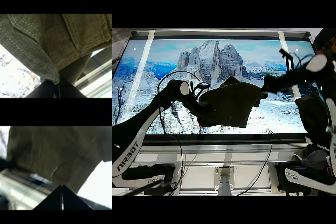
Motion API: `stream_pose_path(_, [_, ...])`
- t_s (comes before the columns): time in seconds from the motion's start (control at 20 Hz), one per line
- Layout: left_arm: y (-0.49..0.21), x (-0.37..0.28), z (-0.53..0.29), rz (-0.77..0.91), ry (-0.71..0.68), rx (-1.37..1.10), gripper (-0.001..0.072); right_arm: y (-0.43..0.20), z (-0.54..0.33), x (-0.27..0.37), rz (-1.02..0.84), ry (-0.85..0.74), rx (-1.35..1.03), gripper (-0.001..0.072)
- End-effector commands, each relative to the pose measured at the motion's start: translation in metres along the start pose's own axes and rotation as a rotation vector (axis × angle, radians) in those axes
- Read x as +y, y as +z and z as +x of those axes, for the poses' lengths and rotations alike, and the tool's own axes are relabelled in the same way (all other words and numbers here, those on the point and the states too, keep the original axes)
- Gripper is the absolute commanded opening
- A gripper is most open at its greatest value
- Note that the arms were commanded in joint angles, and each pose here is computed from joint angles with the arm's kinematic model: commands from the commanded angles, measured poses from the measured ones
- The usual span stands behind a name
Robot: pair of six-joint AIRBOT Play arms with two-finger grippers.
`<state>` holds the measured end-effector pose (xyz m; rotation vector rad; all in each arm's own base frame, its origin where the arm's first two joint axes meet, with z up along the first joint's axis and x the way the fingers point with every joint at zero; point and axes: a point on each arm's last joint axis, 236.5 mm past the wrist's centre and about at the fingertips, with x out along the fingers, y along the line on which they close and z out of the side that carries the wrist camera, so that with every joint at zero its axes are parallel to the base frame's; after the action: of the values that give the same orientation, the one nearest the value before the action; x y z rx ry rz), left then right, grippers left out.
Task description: Fold the clothes and pants, and hang the long-sleeved shirts on hangers.
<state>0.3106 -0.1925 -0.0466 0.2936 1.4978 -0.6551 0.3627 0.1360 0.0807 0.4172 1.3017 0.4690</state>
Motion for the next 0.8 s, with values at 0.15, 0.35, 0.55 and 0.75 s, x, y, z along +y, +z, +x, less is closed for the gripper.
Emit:
stream_pose_path(0.15, [0.002, 0.001, 0.001, -0.003, 0.005, -0.006, 0.0035, -0.141, 0.062, 0.01, 0.138, 0.266, 0.12, 0.0031])
stream_pose_path(0.35, [0.002, 0.0, 0.001, -0.005, 0.0, -0.007, 0.0035, -0.161, 0.085, -0.043, 0.24, 0.075, 0.138, 0.0233])
stream_pose_path(0.55, [0.002, -0.001, 0.001, -0.005, -0.002, -0.007, 0.0035, -0.147, 0.092, -0.049, 0.248, 0.074, 0.089, 0.0312])
stream_pose_path(0.75, [0.002, -0.001, 0.001, -0.012, -0.002, -0.008, 0.0035, -0.136, 0.109, -0.033, 0.233, 0.196, 0.092, 0.0312])
